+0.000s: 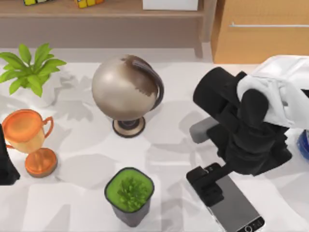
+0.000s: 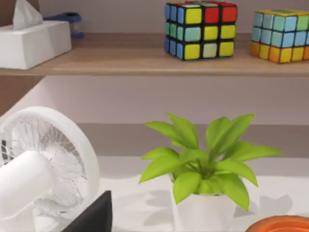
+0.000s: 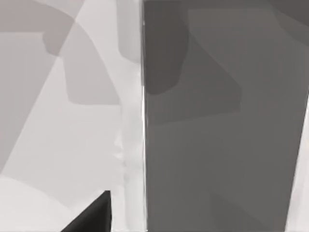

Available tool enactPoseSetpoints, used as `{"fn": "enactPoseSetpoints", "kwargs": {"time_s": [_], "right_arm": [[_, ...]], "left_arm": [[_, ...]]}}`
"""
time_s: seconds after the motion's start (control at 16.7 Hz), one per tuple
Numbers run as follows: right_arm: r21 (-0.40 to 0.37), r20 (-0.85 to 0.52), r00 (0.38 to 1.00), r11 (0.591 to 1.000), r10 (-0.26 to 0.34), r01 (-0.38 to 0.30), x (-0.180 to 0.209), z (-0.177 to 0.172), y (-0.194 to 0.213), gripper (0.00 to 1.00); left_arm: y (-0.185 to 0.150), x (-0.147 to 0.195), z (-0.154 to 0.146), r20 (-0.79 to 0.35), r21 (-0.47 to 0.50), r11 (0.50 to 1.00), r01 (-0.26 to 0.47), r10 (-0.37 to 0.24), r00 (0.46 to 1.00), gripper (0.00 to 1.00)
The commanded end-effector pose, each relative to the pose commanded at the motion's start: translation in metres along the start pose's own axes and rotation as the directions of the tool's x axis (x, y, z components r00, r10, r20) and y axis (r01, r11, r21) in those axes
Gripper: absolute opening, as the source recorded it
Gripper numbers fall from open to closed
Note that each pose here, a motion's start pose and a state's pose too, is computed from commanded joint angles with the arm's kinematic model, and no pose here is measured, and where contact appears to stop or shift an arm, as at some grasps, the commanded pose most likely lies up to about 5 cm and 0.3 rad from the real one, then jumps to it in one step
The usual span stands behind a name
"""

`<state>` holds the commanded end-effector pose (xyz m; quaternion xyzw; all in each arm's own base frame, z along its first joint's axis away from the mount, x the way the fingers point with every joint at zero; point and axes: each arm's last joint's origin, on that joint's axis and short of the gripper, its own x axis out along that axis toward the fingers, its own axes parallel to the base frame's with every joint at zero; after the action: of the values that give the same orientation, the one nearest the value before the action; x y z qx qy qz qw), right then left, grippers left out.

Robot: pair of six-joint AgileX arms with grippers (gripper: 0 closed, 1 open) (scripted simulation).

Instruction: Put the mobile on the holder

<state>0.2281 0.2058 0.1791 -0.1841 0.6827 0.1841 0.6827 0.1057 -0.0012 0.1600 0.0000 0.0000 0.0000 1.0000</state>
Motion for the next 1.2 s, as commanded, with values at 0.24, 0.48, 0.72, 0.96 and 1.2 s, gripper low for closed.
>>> {"fn": "enactPoseSetpoints", "kwargs": {"time_s": [0.24,0.48,0.72,0.96,1.2], "right_arm": [[0.002,-0.003,1.0,1.0,-0.001,0.001,0.012,0.0,-0.001,1.0],[0.001,0.007,1.0,1.0,0.001,-0.001,0.052,0.003,0.0,1.0],[0.0,0.0,1.0,1.0,0.0,0.0,0.08,0.0,0.0,1.0],[0.0,0.0,1.0,1.0,0.0,0.0,0.08,0.0,0.0,1.0],[0.0,0.0,1.0,1.0,0.0,0.0,0.08,0.0,0.0,0.7]], "left_arm": [[0.0,0.0,0.0,0.0,0.0,1.0,0.0,0.0,1.0,1.0],[0.0,0.0,0.0,0.0,0.0,1.0,0.0,0.0,1.0,1.0],[0.0,0.0,0.0,0.0,0.0,1.0,0.0,0.0,1.0,1.0],[0.0,0.0,0.0,0.0,0.0,1.0,0.0,0.0,1.0,1.0],[0.0,0.0,0.0,0.0,0.0,1.0,0.0,0.0,1.0,1.0]]}}
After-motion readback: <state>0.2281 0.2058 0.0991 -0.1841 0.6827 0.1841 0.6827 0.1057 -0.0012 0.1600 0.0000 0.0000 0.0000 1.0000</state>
